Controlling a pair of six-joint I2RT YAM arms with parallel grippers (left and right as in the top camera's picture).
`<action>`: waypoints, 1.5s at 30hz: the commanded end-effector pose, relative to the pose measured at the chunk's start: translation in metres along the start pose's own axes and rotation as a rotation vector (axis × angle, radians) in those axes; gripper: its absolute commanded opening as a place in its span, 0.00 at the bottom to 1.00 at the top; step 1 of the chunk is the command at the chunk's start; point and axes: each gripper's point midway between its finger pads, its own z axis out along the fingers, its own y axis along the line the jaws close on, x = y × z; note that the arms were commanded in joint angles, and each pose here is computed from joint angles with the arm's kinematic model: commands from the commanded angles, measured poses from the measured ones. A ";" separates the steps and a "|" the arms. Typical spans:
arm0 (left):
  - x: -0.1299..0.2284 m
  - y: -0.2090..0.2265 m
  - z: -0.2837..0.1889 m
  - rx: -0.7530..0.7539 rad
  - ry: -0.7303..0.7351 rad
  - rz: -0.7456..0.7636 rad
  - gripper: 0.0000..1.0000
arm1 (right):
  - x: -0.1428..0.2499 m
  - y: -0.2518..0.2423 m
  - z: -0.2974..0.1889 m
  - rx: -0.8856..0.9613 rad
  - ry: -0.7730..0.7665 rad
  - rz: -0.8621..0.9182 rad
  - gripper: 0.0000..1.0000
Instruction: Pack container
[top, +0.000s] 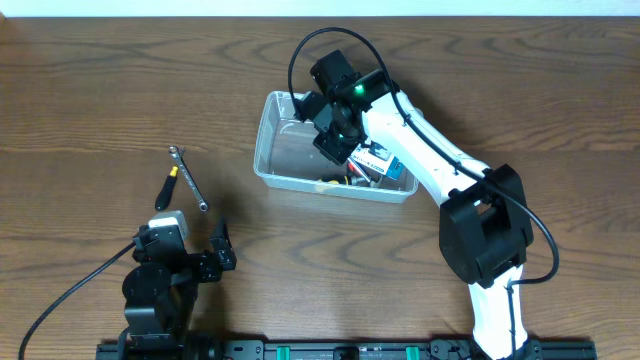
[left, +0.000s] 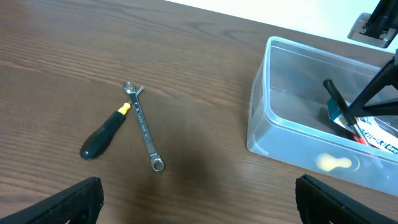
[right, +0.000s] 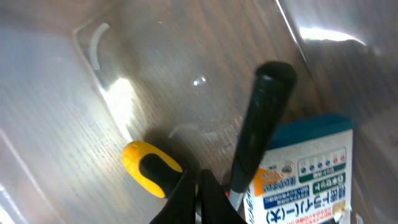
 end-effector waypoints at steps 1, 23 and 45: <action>-0.008 -0.002 -0.004 0.006 -0.019 -0.004 0.98 | -0.011 0.004 -0.008 -0.027 -0.051 -0.049 0.05; -0.008 -0.002 -0.004 0.006 -0.020 -0.004 0.98 | -0.008 -0.060 0.016 0.201 -0.046 0.235 0.01; -0.008 -0.002 -0.004 0.006 -0.019 -0.004 0.98 | 0.004 0.028 0.015 -0.247 -0.030 -0.170 0.02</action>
